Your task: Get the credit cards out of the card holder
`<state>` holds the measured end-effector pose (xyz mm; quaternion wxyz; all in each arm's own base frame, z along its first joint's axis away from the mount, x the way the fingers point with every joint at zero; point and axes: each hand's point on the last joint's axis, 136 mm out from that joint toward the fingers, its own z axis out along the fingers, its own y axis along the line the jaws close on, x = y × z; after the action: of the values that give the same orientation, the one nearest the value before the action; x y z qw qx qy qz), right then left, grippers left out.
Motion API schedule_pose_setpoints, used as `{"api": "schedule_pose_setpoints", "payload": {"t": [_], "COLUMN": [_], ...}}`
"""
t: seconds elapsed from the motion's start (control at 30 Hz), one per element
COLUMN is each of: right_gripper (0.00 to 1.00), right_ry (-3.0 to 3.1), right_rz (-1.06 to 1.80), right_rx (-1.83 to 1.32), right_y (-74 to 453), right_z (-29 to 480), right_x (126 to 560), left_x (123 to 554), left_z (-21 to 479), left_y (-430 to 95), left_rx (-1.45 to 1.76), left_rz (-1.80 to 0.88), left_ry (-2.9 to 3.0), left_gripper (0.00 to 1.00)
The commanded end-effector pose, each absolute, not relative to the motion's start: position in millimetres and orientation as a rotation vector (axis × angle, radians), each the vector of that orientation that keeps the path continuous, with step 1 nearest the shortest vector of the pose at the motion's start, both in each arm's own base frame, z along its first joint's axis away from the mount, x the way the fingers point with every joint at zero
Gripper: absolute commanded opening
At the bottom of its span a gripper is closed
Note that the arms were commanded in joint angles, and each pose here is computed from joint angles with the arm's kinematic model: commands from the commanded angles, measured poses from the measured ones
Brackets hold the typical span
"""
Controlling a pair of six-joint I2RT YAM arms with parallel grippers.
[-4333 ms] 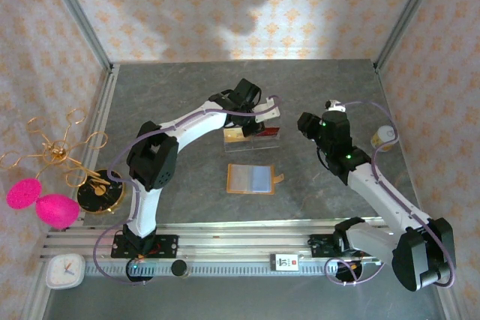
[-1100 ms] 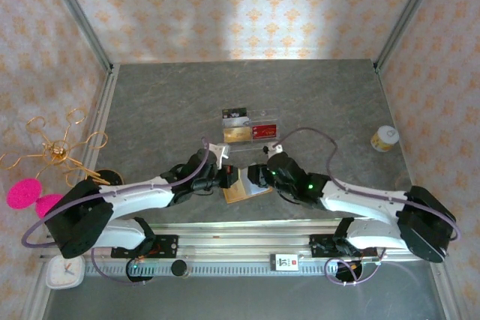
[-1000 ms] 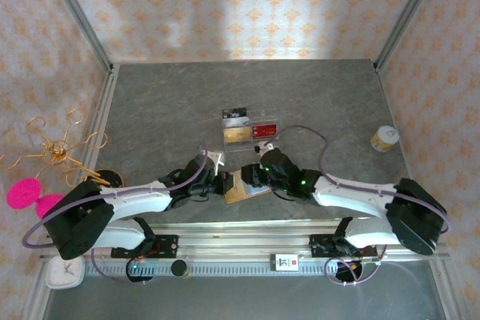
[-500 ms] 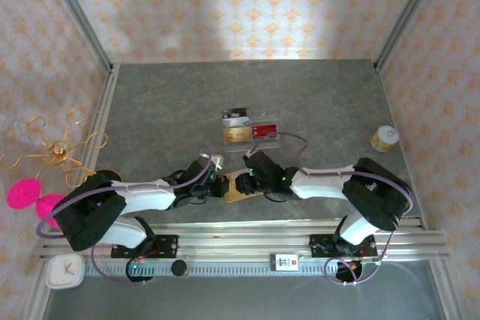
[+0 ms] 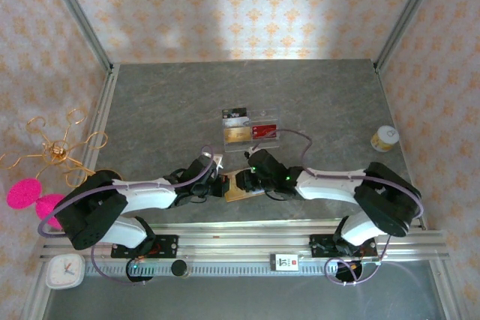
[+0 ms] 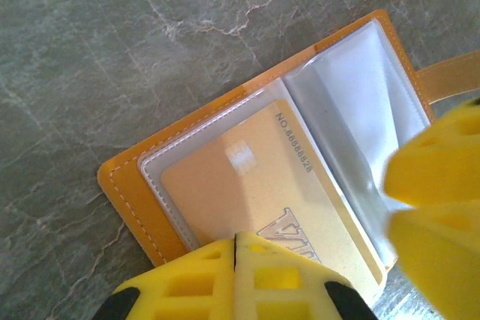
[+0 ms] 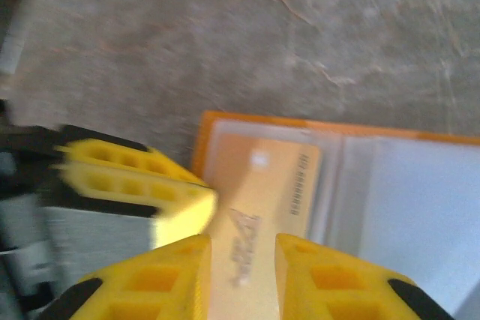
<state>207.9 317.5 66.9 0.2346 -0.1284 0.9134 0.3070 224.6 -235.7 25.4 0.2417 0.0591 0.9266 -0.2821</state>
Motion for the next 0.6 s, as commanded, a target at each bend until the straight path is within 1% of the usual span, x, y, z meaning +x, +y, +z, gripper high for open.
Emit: {"api": "schedule_pose_setpoints", "payload": {"t": [0.0, 0.23, 0.3, 0.57], "right_gripper": [0.27, 0.24, 0.23, 0.23], "right_ry": [2.512, 2.601, 2.632, 2.616], "right_rz": [0.873, 0.813, 0.754, 0.55], "right_rx": [-0.381, -0.349, -0.328, -0.171], "right_y": [327, 321, 312, 272], "right_z": [70, 33, 23, 20], "right_x": [206, 202, 201, 210], "left_x": [225, 224, 224, 223], "left_z": [14, 13, 11, 8], "left_y": [-224, -224, -224, -223], "left_rx": [0.186, 0.192, 0.201, 0.215], "left_rz": [-0.668, -0.673, -0.666, -0.655], "left_ry": [2.578, 2.577, 2.585, 2.59], "left_gripper": [0.0, 0.0, 0.0, 0.0]}}
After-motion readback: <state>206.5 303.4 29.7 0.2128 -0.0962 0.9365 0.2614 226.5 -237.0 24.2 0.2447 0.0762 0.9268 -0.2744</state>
